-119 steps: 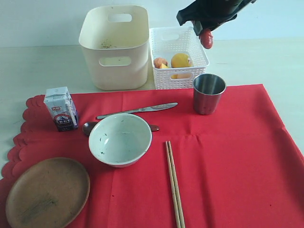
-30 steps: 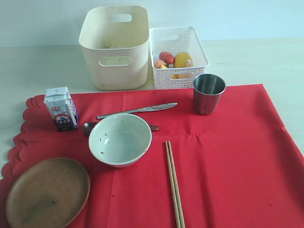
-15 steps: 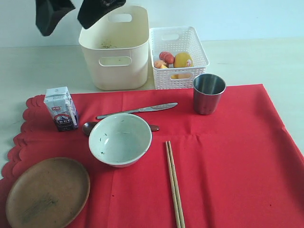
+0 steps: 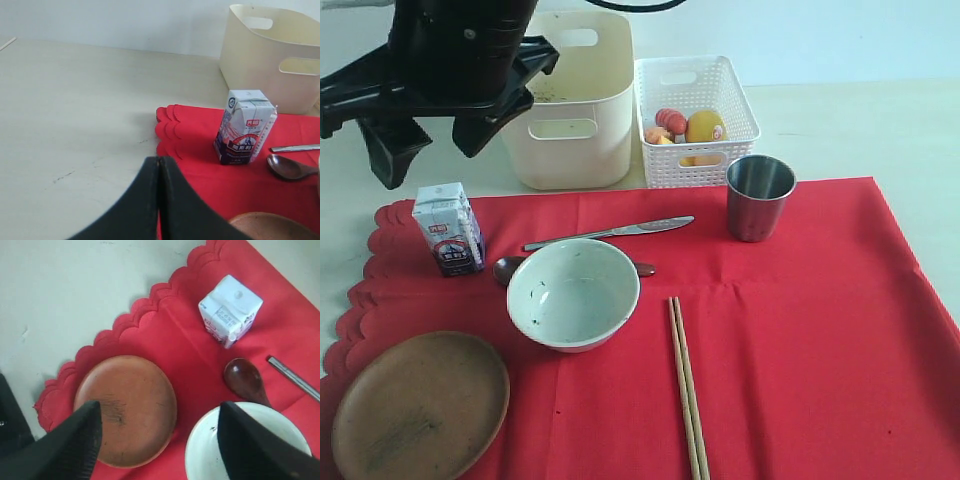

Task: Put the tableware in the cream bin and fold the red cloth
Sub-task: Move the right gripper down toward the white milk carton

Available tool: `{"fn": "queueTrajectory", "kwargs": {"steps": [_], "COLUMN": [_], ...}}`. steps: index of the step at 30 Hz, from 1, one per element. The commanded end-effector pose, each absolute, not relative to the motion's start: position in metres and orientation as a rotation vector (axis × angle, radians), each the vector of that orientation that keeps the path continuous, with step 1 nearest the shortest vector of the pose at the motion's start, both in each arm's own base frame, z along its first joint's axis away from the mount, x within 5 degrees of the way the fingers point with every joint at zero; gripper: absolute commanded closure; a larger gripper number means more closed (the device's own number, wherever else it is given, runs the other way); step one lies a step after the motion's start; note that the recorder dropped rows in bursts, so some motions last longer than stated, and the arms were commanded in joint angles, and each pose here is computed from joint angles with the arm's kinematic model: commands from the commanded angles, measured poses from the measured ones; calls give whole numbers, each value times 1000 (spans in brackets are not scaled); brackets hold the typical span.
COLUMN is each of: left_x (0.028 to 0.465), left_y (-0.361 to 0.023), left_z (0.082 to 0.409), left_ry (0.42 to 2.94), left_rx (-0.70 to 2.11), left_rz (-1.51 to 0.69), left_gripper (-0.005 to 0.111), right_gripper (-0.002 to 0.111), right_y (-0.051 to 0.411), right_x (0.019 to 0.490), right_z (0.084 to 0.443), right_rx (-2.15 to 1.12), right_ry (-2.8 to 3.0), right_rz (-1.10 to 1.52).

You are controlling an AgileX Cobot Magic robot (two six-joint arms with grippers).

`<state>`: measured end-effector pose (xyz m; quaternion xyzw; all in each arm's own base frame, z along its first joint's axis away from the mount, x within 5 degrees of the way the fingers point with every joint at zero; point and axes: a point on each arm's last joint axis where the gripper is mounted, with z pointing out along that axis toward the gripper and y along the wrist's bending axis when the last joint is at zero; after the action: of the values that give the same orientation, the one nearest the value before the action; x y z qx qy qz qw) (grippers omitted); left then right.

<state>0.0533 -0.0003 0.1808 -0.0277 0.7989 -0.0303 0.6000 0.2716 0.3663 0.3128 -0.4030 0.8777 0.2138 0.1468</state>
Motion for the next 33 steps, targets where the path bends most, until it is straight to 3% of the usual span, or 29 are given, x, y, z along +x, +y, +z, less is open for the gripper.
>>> {"fn": "queueTrajectory", "kwargs": {"steps": [1, 8, 21, 33], "left_x": [53, 53, 53, 53], "left_y": [0, 0, 0, 0], "left_z": [181, 181, 181, 181], "left_ry": [1837, 1837, 1837, 1837], "left_rx": [-67, -67, -67, -67], "left_rz": [-71, -71, -71, -71], "left_gripper": [107, 107, 107, 107], "right_gripper": [45, 35, 32, 17], "right_y": [371, 379, 397, 410], "right_x": [279, 287, 304, 324], "right_z": [302, 279, 248, 206], "right_rx": [-1093, -1063, -983, -874], "right_ry": [2544, 2582, 2509, 2465], "right_rz": [583, 572, 599, 553]}}
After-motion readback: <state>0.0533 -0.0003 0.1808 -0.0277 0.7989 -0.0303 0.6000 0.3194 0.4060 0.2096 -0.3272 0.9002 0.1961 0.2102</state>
